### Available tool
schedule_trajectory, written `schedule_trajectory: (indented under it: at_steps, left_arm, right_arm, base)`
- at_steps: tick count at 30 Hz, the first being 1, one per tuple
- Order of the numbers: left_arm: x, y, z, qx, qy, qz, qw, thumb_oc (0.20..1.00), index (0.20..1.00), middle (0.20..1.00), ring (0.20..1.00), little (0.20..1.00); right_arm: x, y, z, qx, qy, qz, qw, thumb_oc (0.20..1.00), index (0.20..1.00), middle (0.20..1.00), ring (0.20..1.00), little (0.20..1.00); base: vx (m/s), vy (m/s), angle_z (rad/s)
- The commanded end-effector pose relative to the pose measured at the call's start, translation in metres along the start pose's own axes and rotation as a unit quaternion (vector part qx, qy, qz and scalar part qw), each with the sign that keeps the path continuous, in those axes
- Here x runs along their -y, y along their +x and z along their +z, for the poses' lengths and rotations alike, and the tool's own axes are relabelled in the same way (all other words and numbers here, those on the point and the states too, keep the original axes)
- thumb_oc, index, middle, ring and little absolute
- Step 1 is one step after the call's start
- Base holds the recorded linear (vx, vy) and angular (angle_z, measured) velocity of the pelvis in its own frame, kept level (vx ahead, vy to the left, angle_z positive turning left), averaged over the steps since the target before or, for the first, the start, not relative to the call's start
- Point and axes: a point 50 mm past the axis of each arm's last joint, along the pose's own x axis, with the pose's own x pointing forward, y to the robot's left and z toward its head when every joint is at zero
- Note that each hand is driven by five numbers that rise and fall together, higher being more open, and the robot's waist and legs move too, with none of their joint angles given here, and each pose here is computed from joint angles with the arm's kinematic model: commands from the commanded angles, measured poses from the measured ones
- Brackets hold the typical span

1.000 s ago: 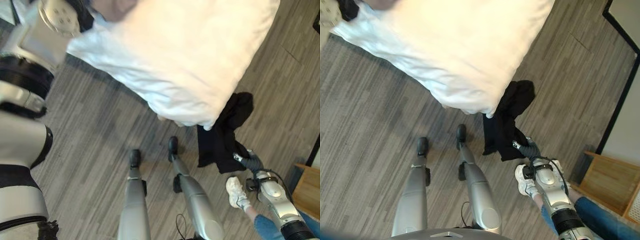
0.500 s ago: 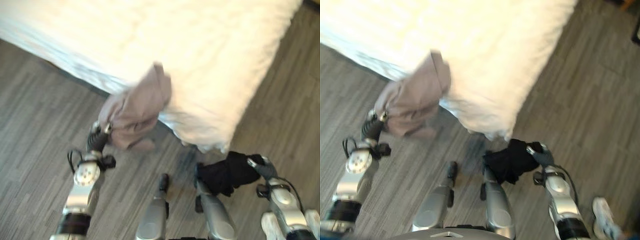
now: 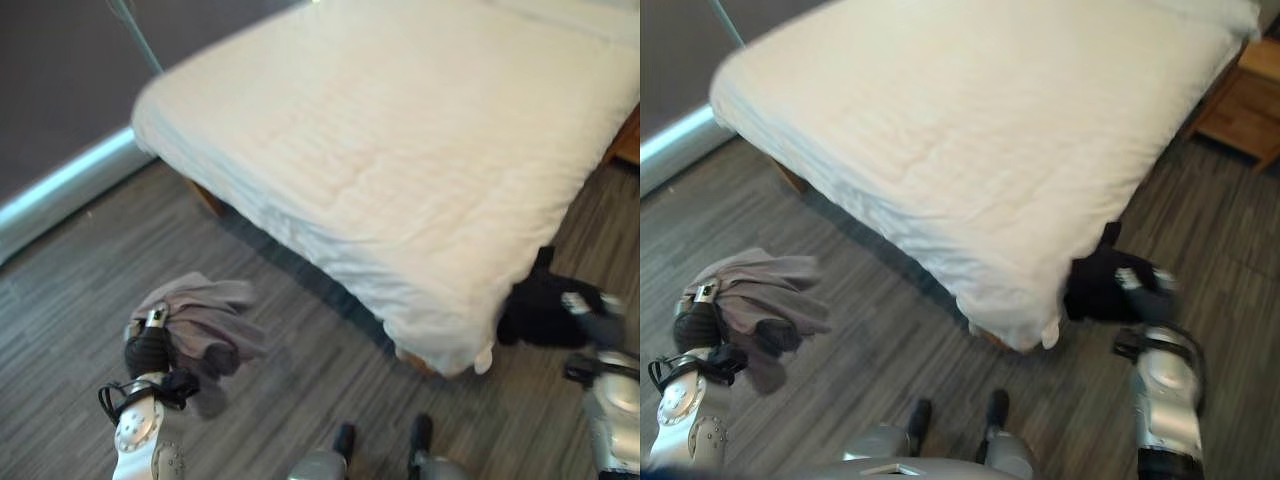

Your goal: Pick up bed clothes into laundry basket.

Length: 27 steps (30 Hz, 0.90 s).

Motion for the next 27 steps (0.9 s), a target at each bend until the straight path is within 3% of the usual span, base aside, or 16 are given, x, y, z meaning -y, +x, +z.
schedule_trajectory:
  at_steps: [1, 7, 10, 13, 19, 27]
  left_arm:
    - [-0.012, 0.013, 0.037, 0.077, 0.09, -0.026, 0.993, 0.2, 0.2, 0.2, 0.2, 0.2]
    - [0.008, 0.012, 0.02, 0.049, 0.079, -0.059, 0.994, 0.2, 0.2, 0.2, 0.2, 0.2]
    - [0.018, 0.01, 0.011, 0.027, 0.116, -0.092, 0.989, 0.2, 0.2, 0.2, 0.2, 0.2]
    - [0.028, 0.01, 0.009, 0.025, 0.144, -0.13, 0.981, 0.2, 0.2, 0.2, 0.2, 0.2]
    - [0.038, 0.01, 0.006, 0.023, 0.161, -0.162, 0.973, 0.2, 0.2, 0.2, 0.2, 0.2]
    - [0.029, 0.007, 0.004, 0.015, 0.167, -0.148, 0.975, 0.2, 0.2, 0.2, 0.2, 0.2]
  right_arm:
    - [-0.011, 0.008, 0.035, 0.095, -0.008, 0.033, 0.995, 0.2, 0.2, 0.2, 0.2, 0.2]
    - [-0.052, -0.002, 0.04, 0.105, 0.066, 0.102, 0.987, 0.2, 0.2, 0.2, 0.2, 0.2]
    - [-0.078, -0.014, 0.03, 0.073, 0.129, 0.163, 0.976, 0.2, 0.2, 0.2, 0.2, 0.2]
    - [-0.092, -0.021, 0.025, 0.055, 0.132, 0.21, 0.967, 0.2, 0.2, 0.2, 0.2, 0.2]
    - [-0.096, -0.021, 0.032, 0.074, 0.124, 0.226, 0.963, 0.2, 0.2, 0.2, 0.2, 0.2]
    - [-0.099, -0.022, 0.032, 0.072, 0.119, 0.235, 0.962, 0.2, 0.2, 0.2, 0.2, 0.2]
  base:
    - [0.04, -0.019, 0.11]
    - [0.0, -0.001, 0.01]
    - [-0.02, 0.003, 0.02]
    - [0.0, 0.0, 0.0]
    - [-0.01, 0.01, -0.04]
    - [-0.03, -0.003, -0.07]
